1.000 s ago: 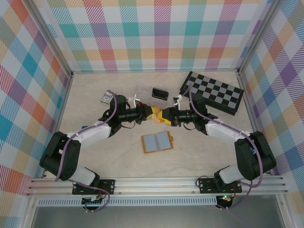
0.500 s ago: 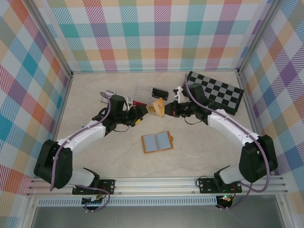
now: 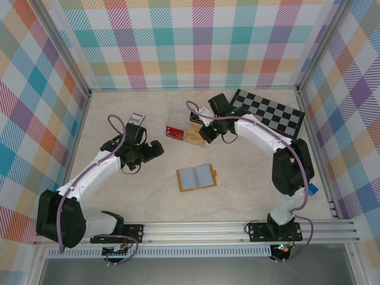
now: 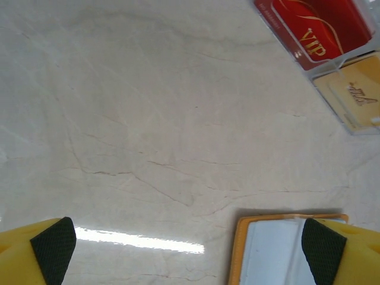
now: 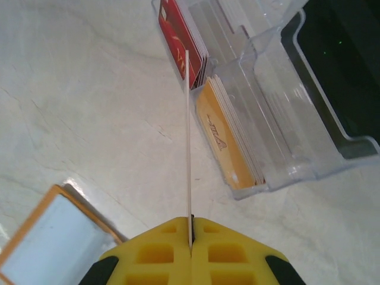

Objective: Take the credit cards out of the card holder

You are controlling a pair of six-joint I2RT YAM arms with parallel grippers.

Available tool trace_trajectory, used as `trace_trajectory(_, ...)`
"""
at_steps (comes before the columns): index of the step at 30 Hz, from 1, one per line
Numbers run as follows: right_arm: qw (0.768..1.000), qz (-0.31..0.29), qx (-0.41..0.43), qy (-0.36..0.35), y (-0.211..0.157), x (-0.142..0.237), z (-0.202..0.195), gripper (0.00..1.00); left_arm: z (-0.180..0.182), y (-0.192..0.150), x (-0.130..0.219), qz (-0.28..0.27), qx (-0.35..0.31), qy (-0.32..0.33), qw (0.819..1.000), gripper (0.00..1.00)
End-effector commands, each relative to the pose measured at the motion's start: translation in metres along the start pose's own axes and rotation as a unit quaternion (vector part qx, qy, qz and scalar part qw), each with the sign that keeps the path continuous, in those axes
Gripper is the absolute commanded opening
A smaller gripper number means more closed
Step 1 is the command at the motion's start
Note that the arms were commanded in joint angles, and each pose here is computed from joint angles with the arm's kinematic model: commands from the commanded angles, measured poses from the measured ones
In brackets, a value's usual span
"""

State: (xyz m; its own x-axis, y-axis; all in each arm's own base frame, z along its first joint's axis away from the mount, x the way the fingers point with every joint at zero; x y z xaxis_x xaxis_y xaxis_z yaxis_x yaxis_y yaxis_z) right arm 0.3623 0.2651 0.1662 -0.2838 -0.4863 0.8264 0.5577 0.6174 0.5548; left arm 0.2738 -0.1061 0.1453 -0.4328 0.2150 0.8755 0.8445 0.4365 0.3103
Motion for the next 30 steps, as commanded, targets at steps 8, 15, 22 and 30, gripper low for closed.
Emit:
trace_trajectory(8,0.989,0.043,0.142,0.020,0.009,-0.031,-0.008,0.00,0.012,-0.005,-0.001,0.015,-0.015,0.014,1.000,1.00)
trace_trajectory(15,0.985,0.063,0.157,0.030,0.003,-0.052,-0.013,0.00,0.011,-0.009,-0.005,0.033,-0.019,0.015,0.999,1.00)
trace_trajectory(22,0.984,0.076,0.159,0.025,0.000,-0.064,-0.018,0.01,0.008,-0.013,-0.009,0.045,-0.022,0.001,0.999,1.00)
trace_trajectory(30,0.984,0.081,0.160,0.010,0.001,-0.070,-0.025,0.08,0.006,-0.014,-0.006,0.045,-0.027,-0.007,0.999,1.00)
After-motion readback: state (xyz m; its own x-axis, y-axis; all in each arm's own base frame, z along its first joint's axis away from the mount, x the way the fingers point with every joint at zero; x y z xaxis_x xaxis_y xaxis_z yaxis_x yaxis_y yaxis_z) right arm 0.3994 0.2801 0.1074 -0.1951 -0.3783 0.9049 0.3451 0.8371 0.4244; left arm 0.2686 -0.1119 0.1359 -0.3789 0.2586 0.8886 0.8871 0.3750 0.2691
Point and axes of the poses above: each hand's point on the last joint's axis, 136 mm out from that joint toward the fingers, its own x axis back along the fingers, its own z axis along the line the jaws close on, y = z × x, the point moved 3 cm from there along x, back along the fingers
